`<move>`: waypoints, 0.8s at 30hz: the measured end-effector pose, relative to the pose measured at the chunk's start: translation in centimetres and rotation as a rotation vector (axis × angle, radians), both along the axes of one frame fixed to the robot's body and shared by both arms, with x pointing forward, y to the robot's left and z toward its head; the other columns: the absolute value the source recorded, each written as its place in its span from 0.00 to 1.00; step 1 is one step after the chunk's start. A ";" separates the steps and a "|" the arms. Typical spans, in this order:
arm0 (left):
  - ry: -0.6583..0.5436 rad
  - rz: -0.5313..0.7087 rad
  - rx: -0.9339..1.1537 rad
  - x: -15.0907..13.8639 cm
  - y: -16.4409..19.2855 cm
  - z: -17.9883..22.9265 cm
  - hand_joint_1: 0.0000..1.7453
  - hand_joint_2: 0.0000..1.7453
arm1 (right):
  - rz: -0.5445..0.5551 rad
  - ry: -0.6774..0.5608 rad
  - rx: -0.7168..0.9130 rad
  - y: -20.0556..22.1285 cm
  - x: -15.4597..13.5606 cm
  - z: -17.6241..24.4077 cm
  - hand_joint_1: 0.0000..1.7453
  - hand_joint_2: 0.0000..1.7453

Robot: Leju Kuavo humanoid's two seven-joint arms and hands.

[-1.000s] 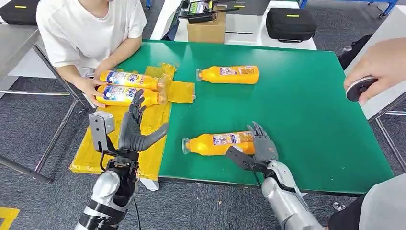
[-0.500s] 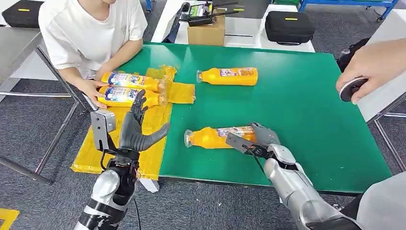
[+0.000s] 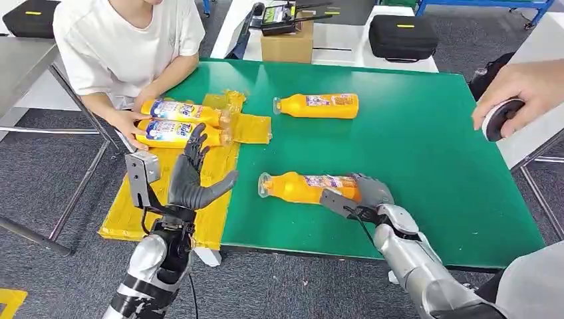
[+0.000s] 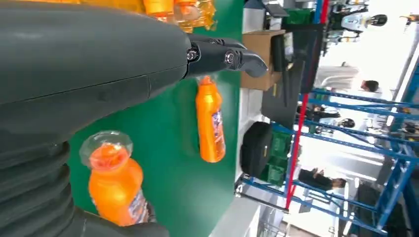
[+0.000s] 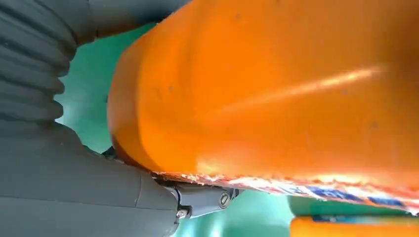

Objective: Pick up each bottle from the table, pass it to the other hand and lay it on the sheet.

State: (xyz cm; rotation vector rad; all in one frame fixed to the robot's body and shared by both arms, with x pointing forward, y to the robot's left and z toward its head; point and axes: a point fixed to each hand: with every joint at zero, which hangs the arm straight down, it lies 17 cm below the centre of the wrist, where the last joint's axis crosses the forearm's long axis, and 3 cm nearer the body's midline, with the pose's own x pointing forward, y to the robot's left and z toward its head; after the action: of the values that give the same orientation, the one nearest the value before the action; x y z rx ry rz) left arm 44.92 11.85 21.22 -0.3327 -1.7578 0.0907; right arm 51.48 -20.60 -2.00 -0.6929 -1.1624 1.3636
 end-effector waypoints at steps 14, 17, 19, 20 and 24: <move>-0.183 0.184 0.158 -0.9 2.1 2.6 0.00 1.00 | 0.025 -0.148 0.514 5.4 -3.9 2.8 1.00 1.00; -0.206 0.227 0.197 -1.3 2.6 2.7 0.00 1.00 | 0.003 -0.157 0.589 5.6 -4.1 3.6 1.00 1.00; -0.206 0.227 0.197 -1.3 2.6 2.7 0.00 1.00 | 0.003 -0.157 0.589 5.6 -4.1 3.6 1.00 1.00; -0.205 0.228 0.197 -1.3 2.6 2.7 0.00 1.00 | 0.004 -0.157 0.590 5.7 -4.2 3.5 1.00 1.00; -0.173 0.254 0.210 -2.3 3.3 0.9 0.00 1.00 | -0.083 -0.168 0.808 5.5 -4.6 5.5 1.00 1.00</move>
State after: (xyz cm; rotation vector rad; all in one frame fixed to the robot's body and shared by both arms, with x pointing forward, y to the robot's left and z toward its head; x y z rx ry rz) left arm 42.62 15.18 22.10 0.0380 -1.9555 0.0601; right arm 46.88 -15.05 3.54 -0.2600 -1.6457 0.6671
